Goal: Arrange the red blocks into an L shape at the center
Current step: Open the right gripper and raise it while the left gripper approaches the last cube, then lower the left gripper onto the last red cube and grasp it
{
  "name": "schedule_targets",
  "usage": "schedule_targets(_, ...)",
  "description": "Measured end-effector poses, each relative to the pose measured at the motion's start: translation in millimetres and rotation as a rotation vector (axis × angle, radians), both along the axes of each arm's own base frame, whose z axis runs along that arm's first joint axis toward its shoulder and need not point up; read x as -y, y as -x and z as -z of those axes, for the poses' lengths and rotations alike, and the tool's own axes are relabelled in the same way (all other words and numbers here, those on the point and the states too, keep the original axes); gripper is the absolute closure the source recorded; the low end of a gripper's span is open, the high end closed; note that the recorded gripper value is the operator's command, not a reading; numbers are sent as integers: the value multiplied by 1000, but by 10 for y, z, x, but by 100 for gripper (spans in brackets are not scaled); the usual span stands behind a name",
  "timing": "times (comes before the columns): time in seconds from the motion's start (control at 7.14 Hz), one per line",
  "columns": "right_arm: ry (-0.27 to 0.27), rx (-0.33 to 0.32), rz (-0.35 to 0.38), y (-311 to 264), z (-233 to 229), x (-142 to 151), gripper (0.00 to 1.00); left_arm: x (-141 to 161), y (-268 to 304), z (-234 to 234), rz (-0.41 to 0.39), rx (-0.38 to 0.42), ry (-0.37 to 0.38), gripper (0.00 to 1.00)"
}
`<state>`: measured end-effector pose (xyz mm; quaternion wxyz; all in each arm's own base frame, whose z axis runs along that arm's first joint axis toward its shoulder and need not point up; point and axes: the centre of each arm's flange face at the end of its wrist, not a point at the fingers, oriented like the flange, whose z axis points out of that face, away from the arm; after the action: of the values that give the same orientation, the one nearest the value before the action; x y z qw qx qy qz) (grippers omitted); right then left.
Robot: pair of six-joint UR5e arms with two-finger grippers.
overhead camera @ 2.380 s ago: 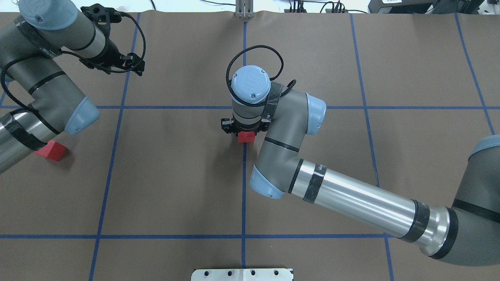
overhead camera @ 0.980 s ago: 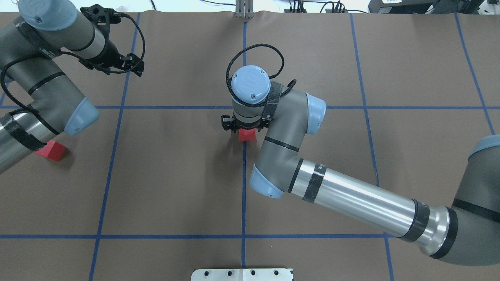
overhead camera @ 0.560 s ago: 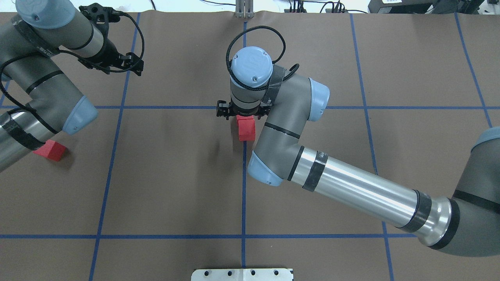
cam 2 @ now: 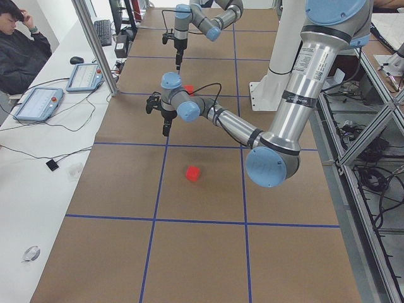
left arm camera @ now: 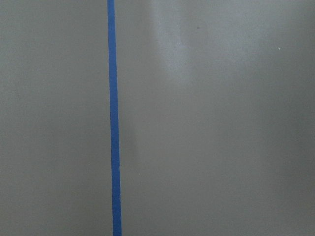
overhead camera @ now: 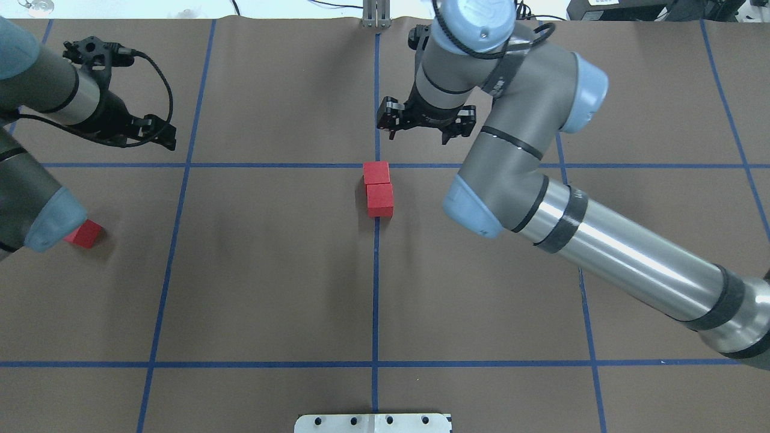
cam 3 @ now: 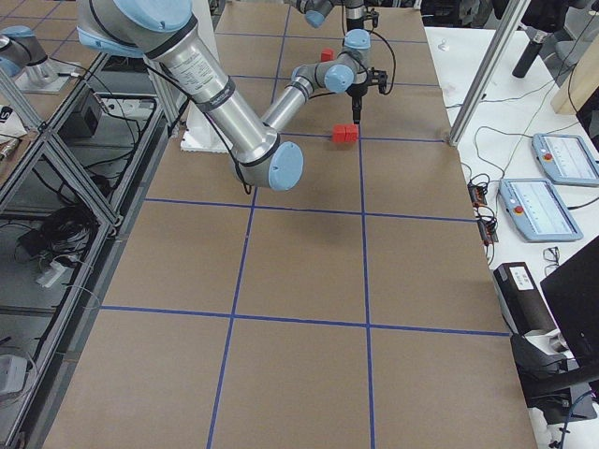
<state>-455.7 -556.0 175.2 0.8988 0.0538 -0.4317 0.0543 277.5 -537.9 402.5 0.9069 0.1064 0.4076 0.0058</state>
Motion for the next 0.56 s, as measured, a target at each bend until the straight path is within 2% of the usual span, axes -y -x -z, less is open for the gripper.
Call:
schedule_targets(0.28, 21, -11, 7, -544, -444, 126, 1, -531, 381, -598, -37, 21, -31, 0)
schedule_targets(0.56, 33, -34, 15, -669, -735, 126, 1, -912, 646, -1186, -54, 5, -72, 0)
